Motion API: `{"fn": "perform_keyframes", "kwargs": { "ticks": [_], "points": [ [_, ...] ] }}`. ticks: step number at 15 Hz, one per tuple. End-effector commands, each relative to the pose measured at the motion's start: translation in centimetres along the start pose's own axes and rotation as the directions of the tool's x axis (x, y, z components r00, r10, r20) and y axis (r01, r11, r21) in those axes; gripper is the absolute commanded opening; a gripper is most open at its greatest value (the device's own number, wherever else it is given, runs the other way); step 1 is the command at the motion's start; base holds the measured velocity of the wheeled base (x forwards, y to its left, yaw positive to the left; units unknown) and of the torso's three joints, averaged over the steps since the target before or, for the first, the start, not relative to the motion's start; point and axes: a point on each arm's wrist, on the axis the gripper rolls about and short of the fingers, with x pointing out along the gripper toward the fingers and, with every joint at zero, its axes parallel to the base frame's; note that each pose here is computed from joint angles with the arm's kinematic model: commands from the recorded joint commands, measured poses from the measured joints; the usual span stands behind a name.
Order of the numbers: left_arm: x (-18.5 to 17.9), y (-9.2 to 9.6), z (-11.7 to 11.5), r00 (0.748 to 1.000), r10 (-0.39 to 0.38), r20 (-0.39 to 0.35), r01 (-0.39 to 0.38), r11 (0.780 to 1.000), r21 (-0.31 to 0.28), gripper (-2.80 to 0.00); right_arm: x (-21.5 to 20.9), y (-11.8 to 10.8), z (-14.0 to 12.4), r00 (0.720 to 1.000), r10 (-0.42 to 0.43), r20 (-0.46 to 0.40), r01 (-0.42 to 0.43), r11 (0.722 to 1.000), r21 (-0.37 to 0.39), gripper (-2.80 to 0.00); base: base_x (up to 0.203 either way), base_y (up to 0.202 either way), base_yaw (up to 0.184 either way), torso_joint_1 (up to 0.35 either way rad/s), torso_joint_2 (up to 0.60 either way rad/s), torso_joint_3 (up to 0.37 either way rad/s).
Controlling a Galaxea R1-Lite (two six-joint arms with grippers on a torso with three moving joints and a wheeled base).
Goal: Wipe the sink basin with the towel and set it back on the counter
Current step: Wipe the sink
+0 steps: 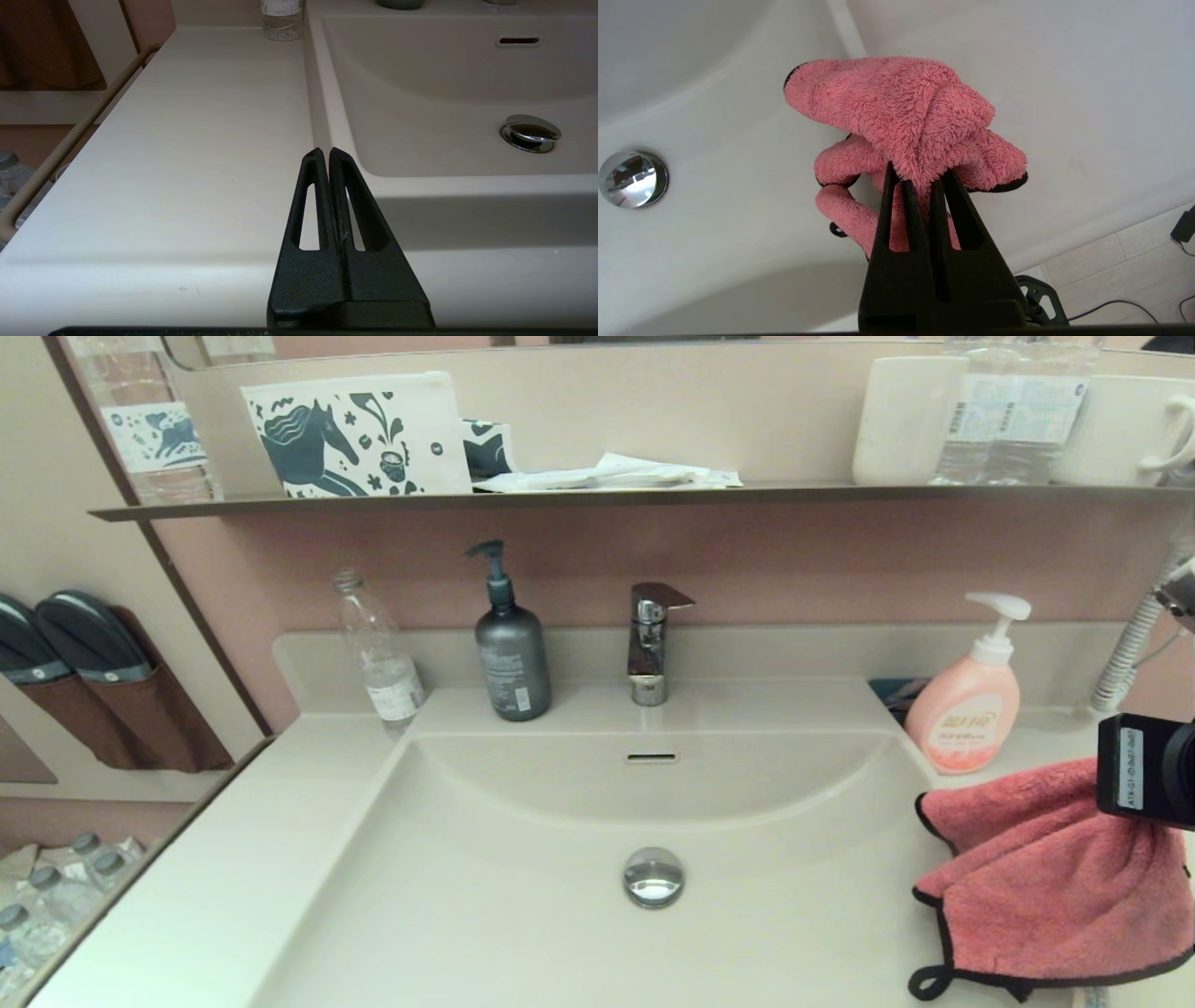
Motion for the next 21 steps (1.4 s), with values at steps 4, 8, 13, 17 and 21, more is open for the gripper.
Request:
{"fn": "perform_keyframes", "kwargs": {
  "ticks": [4, 8, 13, 17, 21],
  "points": [
    [0.0, 0.0, 0.0, 1.000, 0.000, 0.000, 0.000, 1.000, 0.000, -2.80, 0.5, -1.6, 1.0, 0.996, -0.087, 0.036, 0.084, 0.993, 0.082, -2.80, 0.000, 0.000, 0.000, 0.000, 0.00, 0.000],
    [0.0, 0.0, 0.0, 1.000, 0.000, 0.000, 0.000, 1.000, 0.000, -2.80, 1.4, -4.0, 2.6, 0.980, -0.191, 0.056, 0.181, 0.971, 0.155, -2.80, 0.000, 0.000, 0.000, 0.000, 0.00, 0.000],
    [0.0, 0.0, 0.0, 1.000, 0.000, 0.000, 0.000, 1.000, 0.000, -2.80, 2.5, -7.5, 6.1, 0.942, -0.271, 0.199, 0.232, 0.953, 0.196, -2.80, 0.000, 0.000, 0.000, 0.000, 0.00, 0.000],
    [0.0, 0.0, 0.0, 1.000, 0.000, 0.000, 0.000, 1.000, 0.000, -2.80, 4.6, -9.0, 9.1, 0.910, -0.289, 0.299, 0.238, 0.952, 0.193, -2.80, 0.000, 0.000, 0.000, 0.000, 0.00, 0.000],
    [0.0, 0.0, 0.0, 1.000, 0.000, 0.000, 0.000, 1.000, 0.000, -2.80, 7.4, -8.8, 10.0, 0.915, -0.296, 0.274, 0.250, 0.950, 0.189, -2.80, 0.000, 0.000, 0.000, 0.000, 0.00, 0.000]
  ]
}}
